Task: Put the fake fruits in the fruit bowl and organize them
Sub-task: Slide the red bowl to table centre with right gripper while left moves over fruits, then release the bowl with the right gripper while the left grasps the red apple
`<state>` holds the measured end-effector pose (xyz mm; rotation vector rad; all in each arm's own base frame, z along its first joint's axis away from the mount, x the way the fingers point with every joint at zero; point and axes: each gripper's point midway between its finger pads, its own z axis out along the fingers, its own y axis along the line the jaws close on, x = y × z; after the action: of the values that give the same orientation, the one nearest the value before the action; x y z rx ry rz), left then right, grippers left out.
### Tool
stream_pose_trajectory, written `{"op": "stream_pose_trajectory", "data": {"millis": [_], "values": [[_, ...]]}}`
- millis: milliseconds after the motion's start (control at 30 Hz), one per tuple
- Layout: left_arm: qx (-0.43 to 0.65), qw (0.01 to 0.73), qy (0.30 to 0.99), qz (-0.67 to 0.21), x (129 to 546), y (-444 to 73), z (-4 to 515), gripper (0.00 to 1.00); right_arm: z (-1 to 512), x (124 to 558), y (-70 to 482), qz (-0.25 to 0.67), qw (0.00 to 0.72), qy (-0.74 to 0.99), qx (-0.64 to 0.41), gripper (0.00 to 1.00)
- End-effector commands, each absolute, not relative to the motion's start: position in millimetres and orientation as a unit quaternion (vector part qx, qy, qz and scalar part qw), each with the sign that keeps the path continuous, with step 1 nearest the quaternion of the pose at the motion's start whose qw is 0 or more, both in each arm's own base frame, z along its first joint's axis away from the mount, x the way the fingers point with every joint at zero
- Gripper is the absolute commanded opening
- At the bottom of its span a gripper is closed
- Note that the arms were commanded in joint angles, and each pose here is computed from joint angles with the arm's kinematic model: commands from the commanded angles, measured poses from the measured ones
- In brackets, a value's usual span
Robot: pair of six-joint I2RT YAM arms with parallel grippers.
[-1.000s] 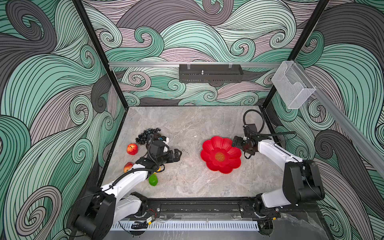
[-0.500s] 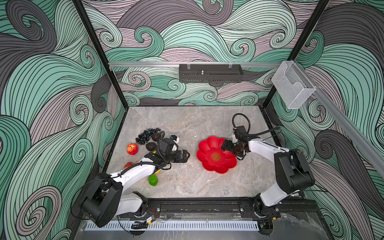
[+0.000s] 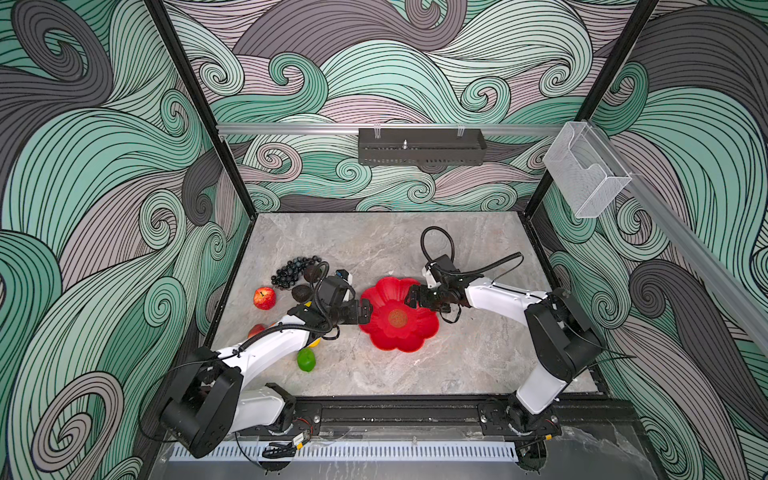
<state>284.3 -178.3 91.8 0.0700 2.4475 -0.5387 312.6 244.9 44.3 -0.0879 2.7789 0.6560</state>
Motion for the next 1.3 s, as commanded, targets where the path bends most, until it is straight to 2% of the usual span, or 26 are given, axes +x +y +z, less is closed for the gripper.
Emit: {"op": "stream_pose_trajectory", "data": {"millis": [0,267,467,667,933,1067,1200,1267], "values": [[0.018,0.339,0.923,-0.184,287,-169,105,0.98,55,323,235,0.204,0.169,0.964,-0.025,0.95],[-0.032,0.367,0.921,-0.126,283,-135,116,0.98,107,310,175,0.131,0.261,0.955,-0.045,0.97],[-0.081,0.257,0.959,-0.089,232,-112,119,0.98,133,289,144,0.117,0.336,0.934,-0.037,0.97],[-0.105,0.227,0.968,0.016,208,-69,120,0.99,125,283,136,0.153,0.393,0.907,0.006,0.98],[-0.158,0.222,0.952,0.142,221,-10,150,0.99,108,277,133,0.168,0.401,0.900,0.021,0.98],[-0.218,0.181,0.952,0.119,235,21,149,0.99,108,275,133,0.177,0.403,0.898,0.027,0.99],[-0.256,0.192,0.937,0.139,266,56,162,0.99,113,273,130,0.167,0.415,0.894,0.024,0.99],[-0.284,0.165,0.939,0.101,281,60,157,0.99,115,272,130,0.159,0.423,0.892,0.019,0.99]]}}
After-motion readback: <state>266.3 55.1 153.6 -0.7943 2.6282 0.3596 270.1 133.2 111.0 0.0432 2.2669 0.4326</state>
